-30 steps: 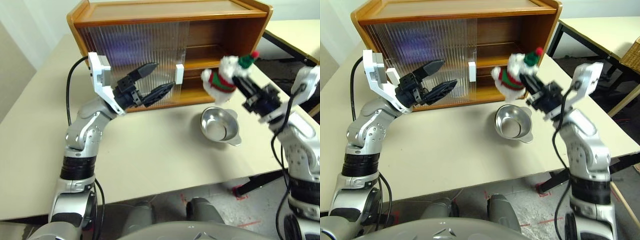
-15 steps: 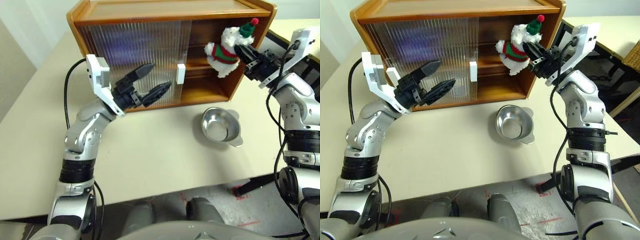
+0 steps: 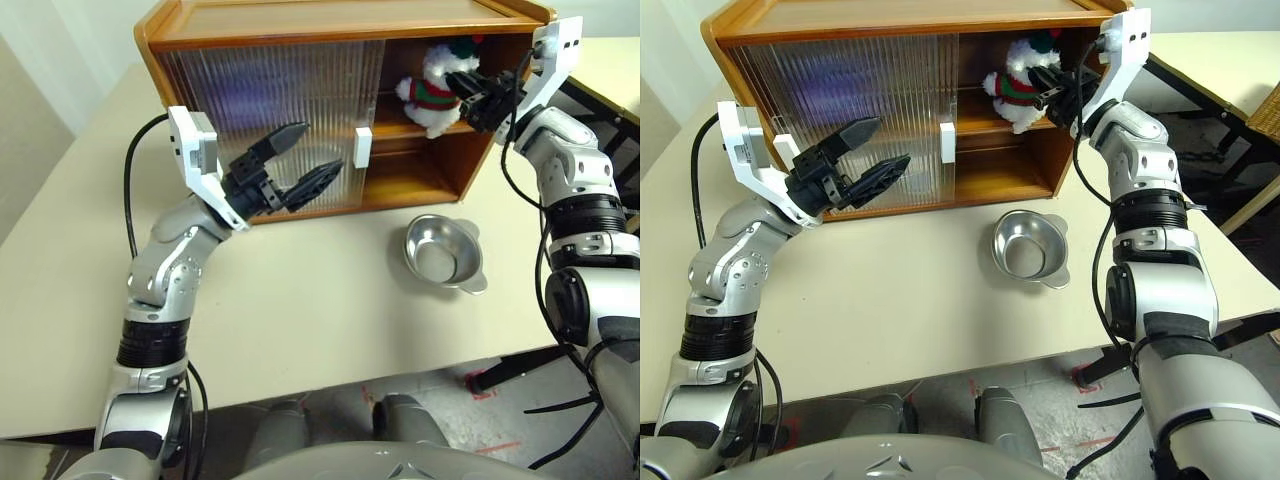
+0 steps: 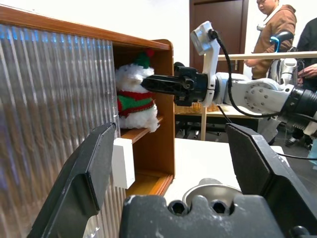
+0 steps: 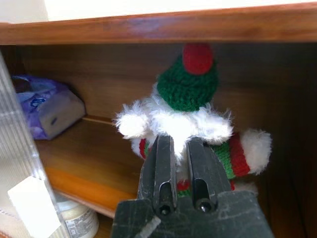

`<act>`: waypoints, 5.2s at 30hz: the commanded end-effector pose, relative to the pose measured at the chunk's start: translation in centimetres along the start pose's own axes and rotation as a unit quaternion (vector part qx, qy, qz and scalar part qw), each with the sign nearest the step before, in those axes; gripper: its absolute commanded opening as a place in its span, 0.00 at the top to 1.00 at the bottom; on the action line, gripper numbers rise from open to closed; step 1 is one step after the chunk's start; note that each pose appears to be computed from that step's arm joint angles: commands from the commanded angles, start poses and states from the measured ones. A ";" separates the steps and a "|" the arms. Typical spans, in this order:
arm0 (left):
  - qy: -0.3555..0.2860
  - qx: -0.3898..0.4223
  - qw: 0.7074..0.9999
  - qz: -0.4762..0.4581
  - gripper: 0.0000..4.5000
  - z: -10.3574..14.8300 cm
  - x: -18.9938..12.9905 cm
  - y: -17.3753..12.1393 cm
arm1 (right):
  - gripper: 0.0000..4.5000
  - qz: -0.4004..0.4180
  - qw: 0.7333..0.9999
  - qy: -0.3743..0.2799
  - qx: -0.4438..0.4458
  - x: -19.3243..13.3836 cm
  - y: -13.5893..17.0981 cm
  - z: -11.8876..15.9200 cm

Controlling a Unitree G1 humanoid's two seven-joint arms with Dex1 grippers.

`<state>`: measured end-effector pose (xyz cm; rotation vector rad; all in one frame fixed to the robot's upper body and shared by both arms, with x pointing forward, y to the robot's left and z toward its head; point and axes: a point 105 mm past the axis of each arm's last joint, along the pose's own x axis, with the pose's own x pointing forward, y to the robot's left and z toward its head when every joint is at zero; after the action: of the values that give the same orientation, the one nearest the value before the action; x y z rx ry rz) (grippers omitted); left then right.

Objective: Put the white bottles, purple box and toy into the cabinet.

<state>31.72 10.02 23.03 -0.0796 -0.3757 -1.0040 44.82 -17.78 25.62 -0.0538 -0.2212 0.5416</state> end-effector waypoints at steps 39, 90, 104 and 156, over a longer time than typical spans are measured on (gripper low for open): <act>-0.001 -0.003 1.000 -0.003 0.00 -0.2 0.1 -0.7 | 0.01 -0.007 0.997 -0.012 -0.079 2.1 0.8 2.4; 0.011 -0.020 0.999 -0.023 0.00 -0.5 0.0 -0.8 | 0.01 -0.059 0.880 0.129 0.454 -23.2 4.3 -9.6; 0.014 -0.021 0.999 -0.019 0.00 -0.5 -0.1 -1.0 | 0.01 -0.043 0.788 0.141 0.598 -23.5 7.2 -11.1; 0.021 -0.010 1.000 -0.017 0.00 0.2 -0.2 -1.0 | 0.01 -0.055 0.771 0.166 0.612 -22.1 9.4 -12.2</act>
<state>31.03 9.76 22.44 -0.0759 -0.3109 -1.0341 24.03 -21.35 7.81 1.1410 0.5278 0.4598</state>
